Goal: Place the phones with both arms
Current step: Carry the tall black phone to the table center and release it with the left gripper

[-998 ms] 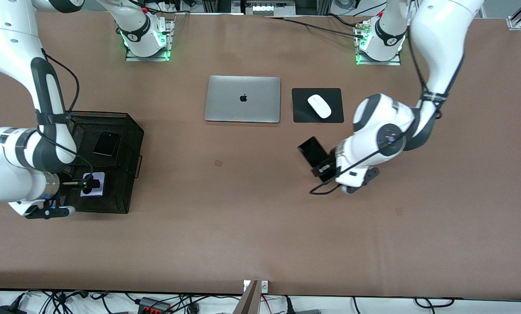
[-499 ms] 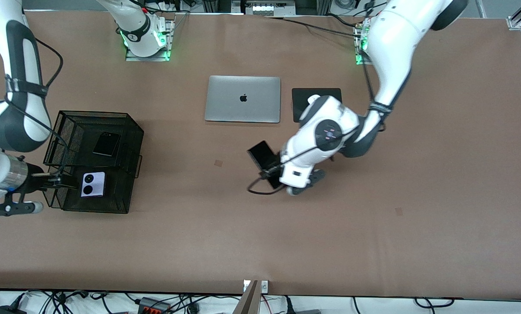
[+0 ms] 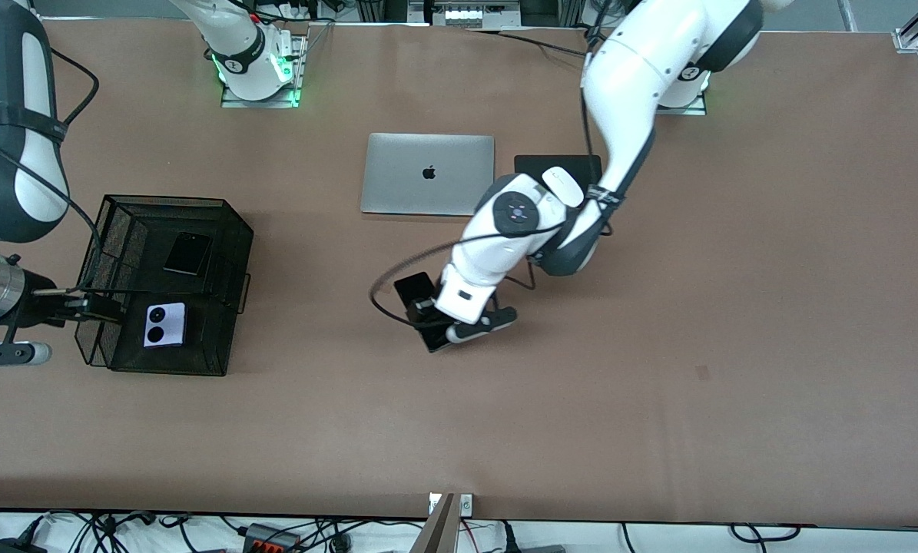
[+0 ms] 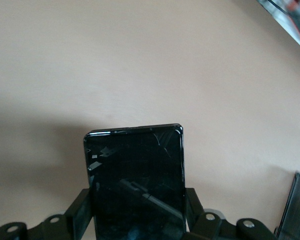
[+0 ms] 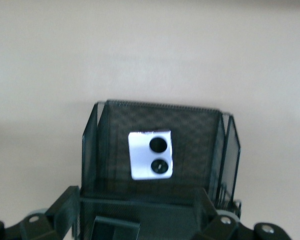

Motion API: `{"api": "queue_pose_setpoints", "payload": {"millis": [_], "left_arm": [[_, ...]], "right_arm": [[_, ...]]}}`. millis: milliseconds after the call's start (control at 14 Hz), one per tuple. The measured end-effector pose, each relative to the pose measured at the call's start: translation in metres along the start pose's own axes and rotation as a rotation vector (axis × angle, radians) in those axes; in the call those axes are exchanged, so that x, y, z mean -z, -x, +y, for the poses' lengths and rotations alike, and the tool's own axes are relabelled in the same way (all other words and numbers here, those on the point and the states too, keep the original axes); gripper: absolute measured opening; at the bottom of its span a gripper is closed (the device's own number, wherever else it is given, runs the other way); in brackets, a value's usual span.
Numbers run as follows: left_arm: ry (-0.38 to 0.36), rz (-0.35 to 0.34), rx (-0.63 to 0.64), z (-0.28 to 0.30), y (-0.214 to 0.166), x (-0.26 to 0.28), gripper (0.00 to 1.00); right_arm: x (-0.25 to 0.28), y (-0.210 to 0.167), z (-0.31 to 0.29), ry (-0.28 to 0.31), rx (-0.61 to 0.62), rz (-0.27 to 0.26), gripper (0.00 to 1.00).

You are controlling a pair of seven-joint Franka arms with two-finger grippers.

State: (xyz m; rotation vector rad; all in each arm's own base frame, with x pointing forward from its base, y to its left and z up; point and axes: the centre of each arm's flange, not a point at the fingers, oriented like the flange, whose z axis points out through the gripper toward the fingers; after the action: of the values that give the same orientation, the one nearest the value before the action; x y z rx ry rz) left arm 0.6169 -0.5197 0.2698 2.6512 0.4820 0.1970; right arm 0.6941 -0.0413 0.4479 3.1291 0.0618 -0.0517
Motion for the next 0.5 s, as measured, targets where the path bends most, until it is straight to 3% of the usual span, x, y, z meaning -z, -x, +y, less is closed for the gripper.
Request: {"api": "queue_pose_setpoints", "payload": {"millis": [214, 499], "left_arm": [[0.031, 0.048, -0.217, 0.009, 0.006, -0.014, 0.78], [0.021, 0.052, -0.336, 0.007, 0.021, -0.034, 0.78]], "right_arm": [[-0.002, 0.001, -0.013, -0.001, 0.001, -0.018, 1.0], [-0.007, 0.001, -0.021, -0.003, 0.012, -0.029, 1.0]]}}
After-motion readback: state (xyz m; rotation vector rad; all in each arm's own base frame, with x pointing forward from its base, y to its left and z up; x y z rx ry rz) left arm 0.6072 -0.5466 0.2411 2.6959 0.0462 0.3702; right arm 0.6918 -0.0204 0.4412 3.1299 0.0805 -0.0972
